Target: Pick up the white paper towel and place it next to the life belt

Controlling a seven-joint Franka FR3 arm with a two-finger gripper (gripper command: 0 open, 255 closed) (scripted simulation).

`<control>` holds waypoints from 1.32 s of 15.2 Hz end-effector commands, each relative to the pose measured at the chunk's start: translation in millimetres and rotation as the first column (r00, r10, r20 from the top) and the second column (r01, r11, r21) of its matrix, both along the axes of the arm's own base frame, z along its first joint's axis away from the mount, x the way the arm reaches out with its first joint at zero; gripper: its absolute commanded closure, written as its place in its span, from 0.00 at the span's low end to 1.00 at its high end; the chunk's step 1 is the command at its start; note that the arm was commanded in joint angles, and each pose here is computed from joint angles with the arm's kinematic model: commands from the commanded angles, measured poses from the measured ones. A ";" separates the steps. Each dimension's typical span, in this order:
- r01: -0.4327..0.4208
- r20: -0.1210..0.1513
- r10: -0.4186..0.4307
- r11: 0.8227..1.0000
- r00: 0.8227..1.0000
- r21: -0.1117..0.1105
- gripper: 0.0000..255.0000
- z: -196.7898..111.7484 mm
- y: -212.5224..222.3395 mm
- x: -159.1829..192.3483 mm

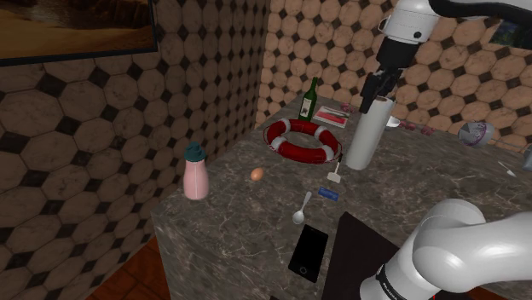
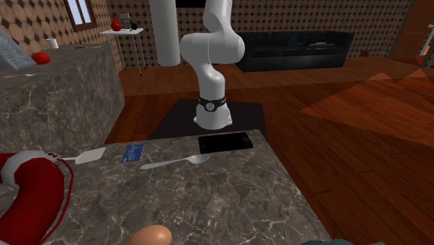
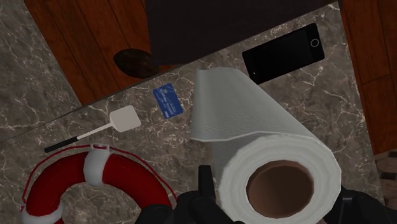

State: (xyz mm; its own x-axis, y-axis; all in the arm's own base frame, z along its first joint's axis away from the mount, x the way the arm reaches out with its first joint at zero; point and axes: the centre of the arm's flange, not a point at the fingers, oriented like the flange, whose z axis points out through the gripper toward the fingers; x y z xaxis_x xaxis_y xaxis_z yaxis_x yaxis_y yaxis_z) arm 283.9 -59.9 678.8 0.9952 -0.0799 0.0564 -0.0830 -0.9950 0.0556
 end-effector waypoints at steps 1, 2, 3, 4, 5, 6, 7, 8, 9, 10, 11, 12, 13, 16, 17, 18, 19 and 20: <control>0.000 0.000 0.000 1.000 1.000 0.000 1.00 9.6 0.6 -0.6; 0.000 0.000 0.000 1.000 1.000 0.000 1.00 5.9 -1.9 11.8; 0.000 0.000 0.000 1.000 1.000 0.000 1.00 2.2 -4.3 24.2; 0.000 0.000 0.000 1.000 1.000 0.000 1.00 -1.6 -6.8 36.7; 0.000 0.000 0.000 1.000 1.000 0.000 1.00 -5.3 -9.3 49.1; 0.000 0.000 0.000 1.000 1.000 0.000 1.00 -9.0 -11.8 61.5; 0.000 0.000 0.000 1.000 1.000 0.000 1.00 -12.7 -14.2 73.9; 0.000 0.000 0.000 1.000 1.000 0.000 1.00 -16.4 -16.7 86.3; 0.000 0.000 0.000 1.000 1.000 0.000 1.00 -20.2 -19.2 98.8; 0.000 0.000 0.000 1.000 1.000 0.000 1.00 -23.9 -21.6 111.2; 0.000 0.000 0.000 1.000 1.000 0.000 1.00 -27.6 -24.1 123.6; 0.000 0.000 0.000 1.000 1.000 0.000 1.00 -31.3 -26.6 136.0; 0.000 0.000 0.000 1.000 1.000 0.000 1.00 -35.0 -29.0 148.5; 0.000 0.000 0.000 1.000 1.000 0.000 1.00 -46.2 -36.4 185.7; 0.000 0.000 0.000 1.000 1.000 0.000 1.00 -49.9 -38.9 198.2; 0.000 0.000 0.000 1.000 1.000 0.000 1.00 -53.6 -41.4 210.6; 0.000 0.000 0.000 1.000 1.000 0.000 1.00 -57.3 -43.9 223.0; 0.000 0.000 0.000 1.000 1.000 0.000 1.00 -61.1 -46.3 235.4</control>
